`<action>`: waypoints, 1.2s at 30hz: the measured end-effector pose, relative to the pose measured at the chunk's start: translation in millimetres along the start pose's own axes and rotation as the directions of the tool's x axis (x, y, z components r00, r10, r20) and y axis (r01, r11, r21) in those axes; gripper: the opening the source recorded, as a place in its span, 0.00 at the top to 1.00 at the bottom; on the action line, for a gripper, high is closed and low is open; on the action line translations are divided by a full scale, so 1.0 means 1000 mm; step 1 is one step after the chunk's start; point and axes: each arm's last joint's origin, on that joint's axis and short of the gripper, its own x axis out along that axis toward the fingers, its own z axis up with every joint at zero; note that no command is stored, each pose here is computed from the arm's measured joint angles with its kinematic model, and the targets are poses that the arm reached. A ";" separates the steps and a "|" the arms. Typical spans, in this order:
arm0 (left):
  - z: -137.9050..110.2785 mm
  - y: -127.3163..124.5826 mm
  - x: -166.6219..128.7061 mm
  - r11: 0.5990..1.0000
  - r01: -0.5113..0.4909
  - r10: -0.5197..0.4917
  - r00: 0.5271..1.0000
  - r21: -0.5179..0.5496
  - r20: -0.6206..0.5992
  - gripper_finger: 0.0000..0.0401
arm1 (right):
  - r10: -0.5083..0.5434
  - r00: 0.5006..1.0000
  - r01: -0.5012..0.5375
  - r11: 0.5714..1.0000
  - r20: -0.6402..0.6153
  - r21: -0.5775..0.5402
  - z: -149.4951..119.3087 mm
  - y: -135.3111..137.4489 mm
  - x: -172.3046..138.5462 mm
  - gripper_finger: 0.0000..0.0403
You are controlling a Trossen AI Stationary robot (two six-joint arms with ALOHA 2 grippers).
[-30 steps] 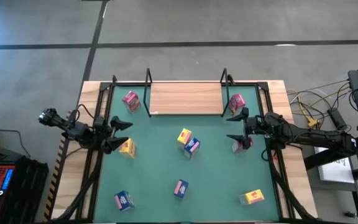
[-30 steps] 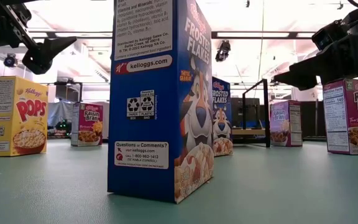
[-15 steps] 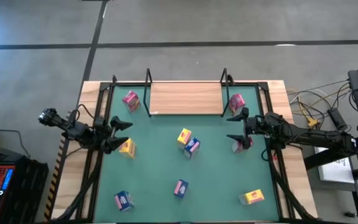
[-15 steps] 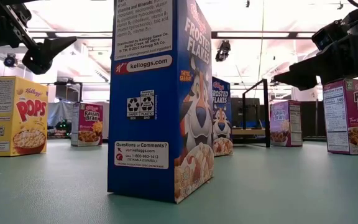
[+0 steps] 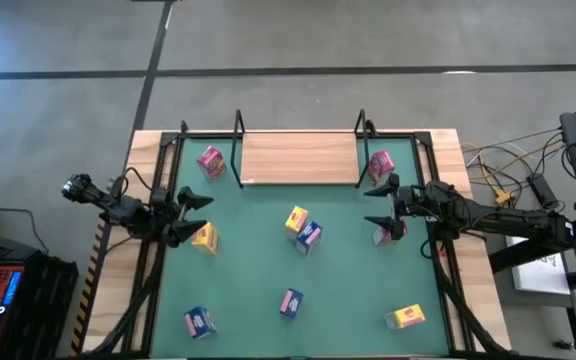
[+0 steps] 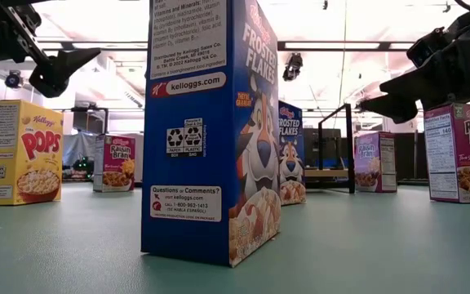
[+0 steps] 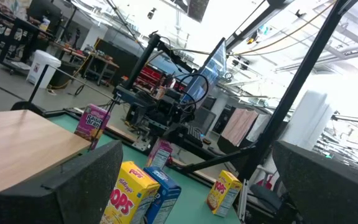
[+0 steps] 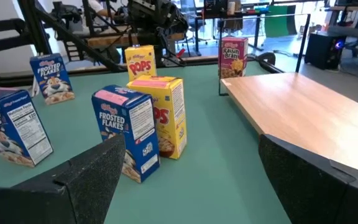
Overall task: Stack cereal on shelf
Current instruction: Put the top right pink cereal box on the shelf
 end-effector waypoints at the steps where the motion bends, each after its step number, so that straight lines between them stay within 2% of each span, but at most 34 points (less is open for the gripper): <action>1: 0.000 0.000 0.000 1.000 0.000 0.000 1.000 0.000 0.000 0.01 | 0.000 1.000 0.000 1.000 0.000 0.001 0.000 0.000 0.000 0.11; 7: 0.000 0.000 0.000 1.000 0.000 0.000 1.000 -0.001 0.000 0.01 | -0.067 0.998 0.067 0.997 -0.003 -0.040 0.000 -0.002 0.000 0.11; 11: 0.000 0.000 0.000 1.000 0.000 0.000 1.000 0.000 0.000 0.01 | -0.248 0.969 0.247 0.963 -0.001 -0.109 0.000 -0.007 0.000 0.11; 15: 0.000 0.000 0.000 1.000 0.000 0.000 1.000 0.000 0.000 0.01 | -0.354 0.935 0.351 0.926 0.002 -0.136 0.000 -0.010 -0.001 0.11; 21: 0.000 0.000 0.000 1.000 0.000 0.000 1.000 0.000 0.000 0.01 | -0.384 0.923 0.381 0.914 0.006 -0.137 0.000 -0.011 -0.002 0.11; 25: 0.000 0.000 0.000 1.000 0.000 0.000 1.000 -0.001 0.000 0.01 | -0.440 0.897 0.441 0.888 0.044 -0.129 0.003 -0.013 -0.003 0.11; 29: 0.000 0.000 0.000 1.000 0.000 0.000 1.000 0.000 0.000 0.01 | -0.437 0.897 0.441 0.891 0.061 -0.106 0.008 -0.012 -0.003 0.11; 32: 0.000 0.000 0.000 1.000 0.000 0.000 1.000 0.000 0.000 0.01 | -0.437 0.897 0.441 0.895 0.067 -0.069 0.022 -0.012 -0.004 0.11; 36: 0.000 0.000 0.000 1.000 0.000 0.000 1.000 0.000 0.000 0.01 | -0.438 0.899 0.435 0.895 -0.016 -0.096 0.046 -0.010 -0.008 0.11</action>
